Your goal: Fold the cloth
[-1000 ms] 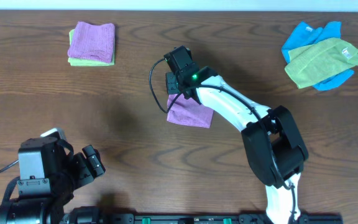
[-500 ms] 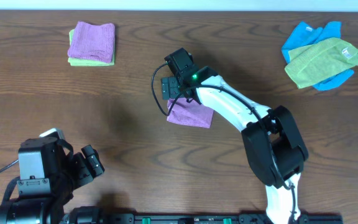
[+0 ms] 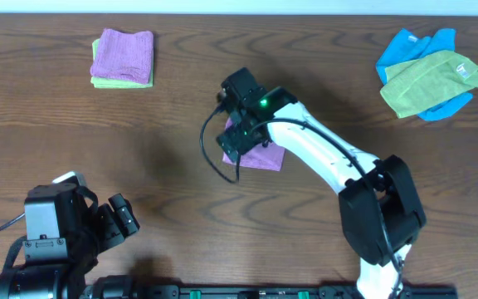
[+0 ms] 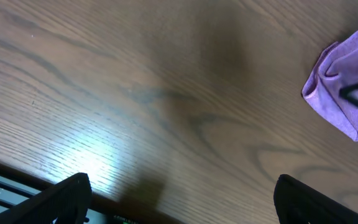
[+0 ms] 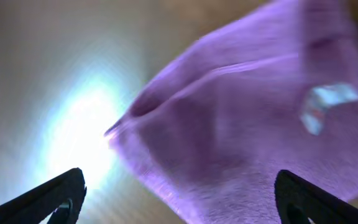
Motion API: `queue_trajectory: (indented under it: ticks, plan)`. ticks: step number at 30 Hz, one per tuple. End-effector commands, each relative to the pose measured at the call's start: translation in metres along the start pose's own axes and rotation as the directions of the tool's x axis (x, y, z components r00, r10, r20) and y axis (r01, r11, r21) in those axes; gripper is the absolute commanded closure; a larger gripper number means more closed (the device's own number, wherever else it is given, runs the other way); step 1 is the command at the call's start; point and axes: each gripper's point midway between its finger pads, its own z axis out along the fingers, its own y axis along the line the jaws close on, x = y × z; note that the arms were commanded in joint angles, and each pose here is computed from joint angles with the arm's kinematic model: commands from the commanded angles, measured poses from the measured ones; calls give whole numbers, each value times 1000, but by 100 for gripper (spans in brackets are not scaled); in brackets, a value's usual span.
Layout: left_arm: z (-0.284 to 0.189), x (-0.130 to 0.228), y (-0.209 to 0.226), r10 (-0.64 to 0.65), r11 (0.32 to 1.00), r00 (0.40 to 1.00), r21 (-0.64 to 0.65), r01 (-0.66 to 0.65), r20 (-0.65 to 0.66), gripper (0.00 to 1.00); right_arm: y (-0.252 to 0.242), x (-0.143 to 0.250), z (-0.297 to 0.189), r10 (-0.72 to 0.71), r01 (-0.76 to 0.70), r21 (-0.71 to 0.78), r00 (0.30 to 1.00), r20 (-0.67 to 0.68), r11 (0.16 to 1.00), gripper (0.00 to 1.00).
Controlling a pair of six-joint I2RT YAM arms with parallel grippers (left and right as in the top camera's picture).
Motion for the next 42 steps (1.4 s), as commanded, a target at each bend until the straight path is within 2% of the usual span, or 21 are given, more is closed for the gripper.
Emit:
queue_trajectory:
  ticks: [1, 2, 5, 7, 8, 18, 26, 27, 28, 30, 32, 42]
  plan:
    - [2, 3, 2, -2, 1000, 1000, -7, 2, -13, 5, 9, -1, -8, -249, 249, -18, 969, 6, 968, 4]
    - [2, 3, 2, -2, 1000, 1000, -7, 2, -13, 5, 7, 1, -8, -268, 268, -8, 963, -5, 963, 4]
    - [2, 3, 2, -2, 1000, 1000, -7, 2, -13, 5, 4, -2, -5, -295, 295, 12, 956, -4, 956, 14]
    - [2, 3, 2, -2, 1000, 1000, -7, 2, -13, 5, -1, -5, -4, -292, 292, 34, 956, 1, 956, 32]
    - [2, 3, 2, -2, 1000, 1000, -7, 2, -13, 5, -2, -6, -3, -293, 292, 37, 956, 5, 956, 35]
    - [2, 2, 4, -2, 1000, 1000, -17, 2, -7, 5, 3, -2, 9, -291, 291, 0, 957, -9, 957, 36]
    - [2, 2, 3, -2, 1000, 1000, -16, 2, -4, 5, 3, 0, 32, -289, 289, -15, 957, -31, 957, 44]
    - [2, 1, 3, -2, 1000, 1000, -16, 2, -2, 5, 3, -1, 34, -290, 289, -12, 957, -26, 957, 52]
    - [2, 0, 4, -2, 1000, 1000, -19, 2, 1, 5, 3, -3, 35, -290, 290, -10, 957, -20, 957, 66]
    - [2, -1, 4, -2, 1000, 1000, -19, 2, 6, 5, 2, -4, 35, -289, 289, -8, 957, -15, 957, 85]
    - [2, -2, 3, -2, 1000, 1000, -18, 2, 9, 5, 2, -4, 35, -288, 288, -8, 957, -15, 958, 97]
    - [2, -3, 4, -2, 1000, 1000, -24, 2, 16, 5, 5, 21, 32, -248, 245, -41, 962, -111, 969, 98]
